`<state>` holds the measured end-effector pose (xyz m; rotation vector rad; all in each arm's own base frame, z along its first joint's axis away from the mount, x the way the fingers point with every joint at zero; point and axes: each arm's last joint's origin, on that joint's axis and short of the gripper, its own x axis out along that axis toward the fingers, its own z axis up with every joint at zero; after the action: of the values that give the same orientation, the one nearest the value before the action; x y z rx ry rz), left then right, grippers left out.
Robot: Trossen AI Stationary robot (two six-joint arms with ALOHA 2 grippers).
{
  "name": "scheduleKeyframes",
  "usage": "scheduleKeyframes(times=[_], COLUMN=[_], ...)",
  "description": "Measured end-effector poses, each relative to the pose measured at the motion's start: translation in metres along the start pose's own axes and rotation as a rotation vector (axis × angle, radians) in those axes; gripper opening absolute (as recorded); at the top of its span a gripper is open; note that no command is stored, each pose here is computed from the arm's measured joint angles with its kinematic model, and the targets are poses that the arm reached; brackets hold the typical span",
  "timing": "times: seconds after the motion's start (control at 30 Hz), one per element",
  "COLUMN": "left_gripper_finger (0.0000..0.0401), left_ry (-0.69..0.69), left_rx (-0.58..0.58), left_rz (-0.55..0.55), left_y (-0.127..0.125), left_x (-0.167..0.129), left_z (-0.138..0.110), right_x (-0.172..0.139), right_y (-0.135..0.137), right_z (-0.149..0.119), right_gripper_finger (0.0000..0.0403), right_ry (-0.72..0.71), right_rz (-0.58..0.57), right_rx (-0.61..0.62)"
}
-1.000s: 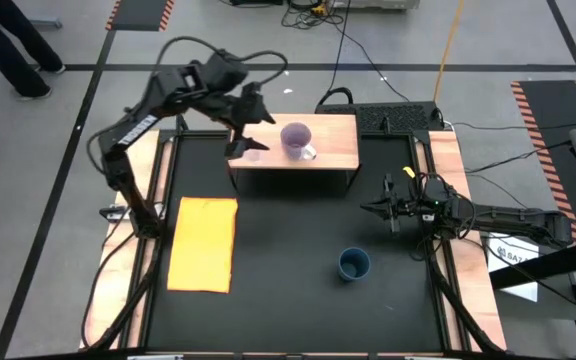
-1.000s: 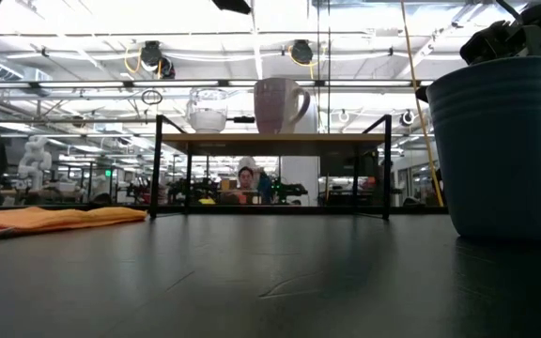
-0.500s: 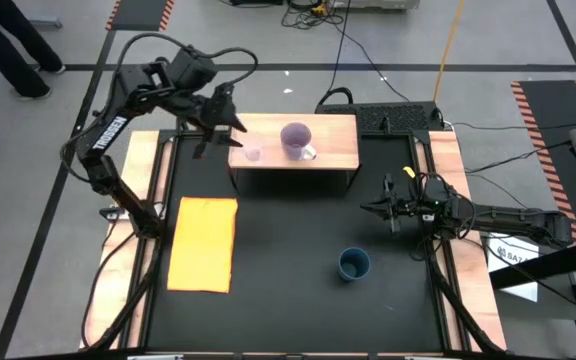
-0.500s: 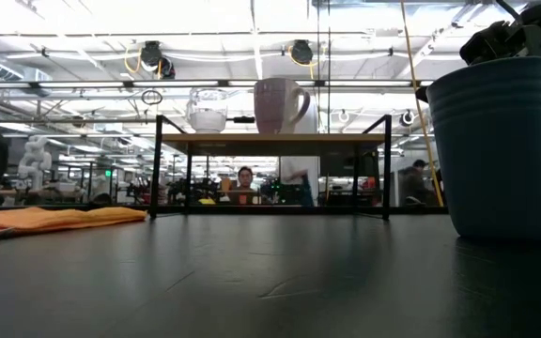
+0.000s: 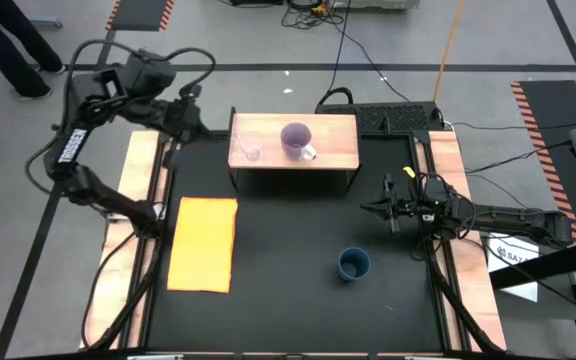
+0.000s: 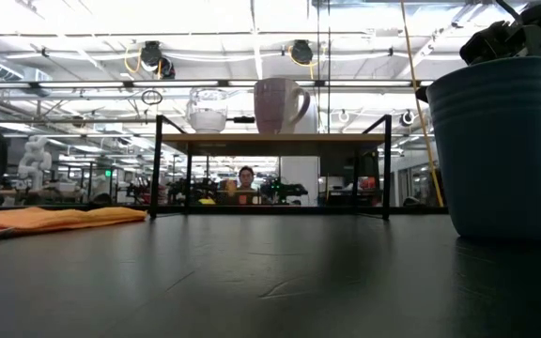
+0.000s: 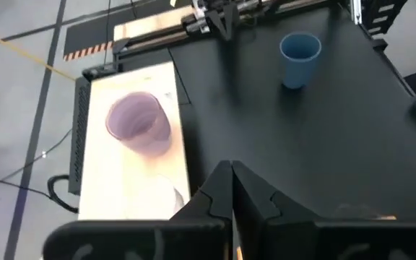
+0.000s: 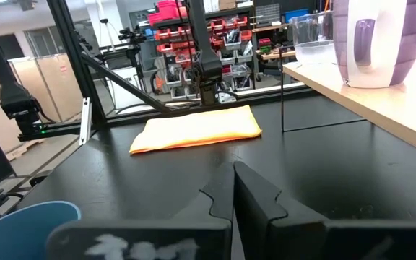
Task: Stack small to large cups/mugs on shelf
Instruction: Put the blue cup on the shelf
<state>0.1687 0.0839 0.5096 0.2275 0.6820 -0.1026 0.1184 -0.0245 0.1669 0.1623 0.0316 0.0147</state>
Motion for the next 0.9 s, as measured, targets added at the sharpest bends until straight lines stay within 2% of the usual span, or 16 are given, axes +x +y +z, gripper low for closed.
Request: scheduleKeyframes(times=[0.23,0.47,0.57,0.77,0.9], left_gripper_finger=[0.0001,0.0001,0.0001,0.0001,0.0001], left_ry=[0.011,-0.19,-0.255,-0.383,-0.534], left_rx=[-0.062,-0.088,-0.109,-0.204,-0.279], left_rz=[0.091,0.138,0.109,0.151,0.157], left_y=[-0.017,-0.038,-0.049,-0.061,-0.069], left_x=[-0.011,-0.016,-0.007,0.019,0.044], left_z=[-0.034,-0.068,-0.086,-0.124,-0.151], right_x=[0.0,0.0,0.0,0.0,0.0], right_y=[0.0,0.0,0.0,0.0,0.0], right_z=[0.0,0.0,0.0,0.0,0.0], right_gripper_finger=[0.0,0.0,0.0,0.0,0.0], right_ry=[0.0,0.0,0.0,0.0,0.0], right_rz=[0.0,0.0,0.0,0.0,0.0], right_rx=[0.014,0.018,0.018,0.018,0.018])
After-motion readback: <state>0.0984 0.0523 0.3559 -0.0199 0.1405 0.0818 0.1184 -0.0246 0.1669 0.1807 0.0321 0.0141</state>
